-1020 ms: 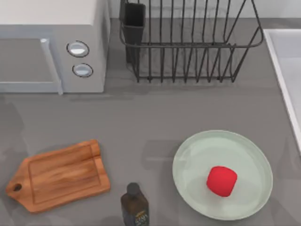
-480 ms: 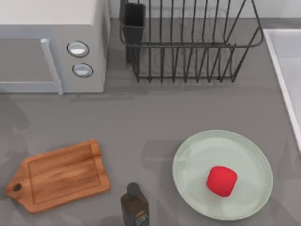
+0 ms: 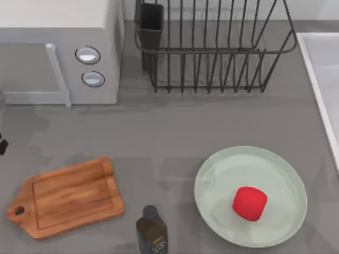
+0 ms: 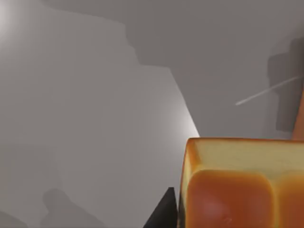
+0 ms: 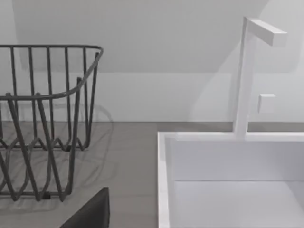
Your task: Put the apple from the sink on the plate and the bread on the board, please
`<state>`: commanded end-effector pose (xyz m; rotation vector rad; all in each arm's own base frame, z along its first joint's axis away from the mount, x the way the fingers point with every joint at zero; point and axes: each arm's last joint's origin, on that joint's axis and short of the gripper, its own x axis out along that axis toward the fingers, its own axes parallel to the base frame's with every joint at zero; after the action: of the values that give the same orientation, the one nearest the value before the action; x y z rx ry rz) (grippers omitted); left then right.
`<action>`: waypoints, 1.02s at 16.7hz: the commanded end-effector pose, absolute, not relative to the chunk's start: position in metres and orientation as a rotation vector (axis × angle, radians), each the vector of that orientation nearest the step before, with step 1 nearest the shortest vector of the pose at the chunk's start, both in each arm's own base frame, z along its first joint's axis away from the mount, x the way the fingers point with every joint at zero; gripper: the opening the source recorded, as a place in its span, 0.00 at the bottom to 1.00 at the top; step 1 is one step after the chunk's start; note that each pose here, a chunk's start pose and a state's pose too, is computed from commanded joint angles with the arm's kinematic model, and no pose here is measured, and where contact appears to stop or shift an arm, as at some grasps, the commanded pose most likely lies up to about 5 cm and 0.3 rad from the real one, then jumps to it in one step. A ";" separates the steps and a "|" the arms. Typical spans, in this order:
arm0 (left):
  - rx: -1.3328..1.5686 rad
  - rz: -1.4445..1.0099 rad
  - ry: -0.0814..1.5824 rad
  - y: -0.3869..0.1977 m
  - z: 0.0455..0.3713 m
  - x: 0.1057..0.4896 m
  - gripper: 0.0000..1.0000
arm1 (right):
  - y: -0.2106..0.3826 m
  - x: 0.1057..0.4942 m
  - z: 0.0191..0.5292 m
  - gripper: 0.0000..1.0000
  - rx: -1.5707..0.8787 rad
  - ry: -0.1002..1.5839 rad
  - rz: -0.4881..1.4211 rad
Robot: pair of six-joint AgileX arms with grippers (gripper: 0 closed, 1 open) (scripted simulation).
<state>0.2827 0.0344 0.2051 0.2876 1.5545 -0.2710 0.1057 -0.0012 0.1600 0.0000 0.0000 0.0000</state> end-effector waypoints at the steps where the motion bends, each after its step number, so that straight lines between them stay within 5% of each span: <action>1: 0.217 -0.198 1.563 0.027 0.204 0.283 0.00 | -0.001 0.106 0.160 1.00 0.000 0.000 0.000; 8: -0.329 0.370 1.532 -0.028 0.197 0.277 0.00 | -0.001 0.106 0.160 1.00 0.000 0.000 0.000; 17: -0.980 1.019 1.285 -0.078 0.189 0.265 0.00 | -0.001 0.106 0.160 1.00 0.000 0.000 0.000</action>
<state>0.2648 -0.0779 0.1886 -0.9799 1.2849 1.0192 0.1057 -0.0012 0.1600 0.0000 0.0000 0.0000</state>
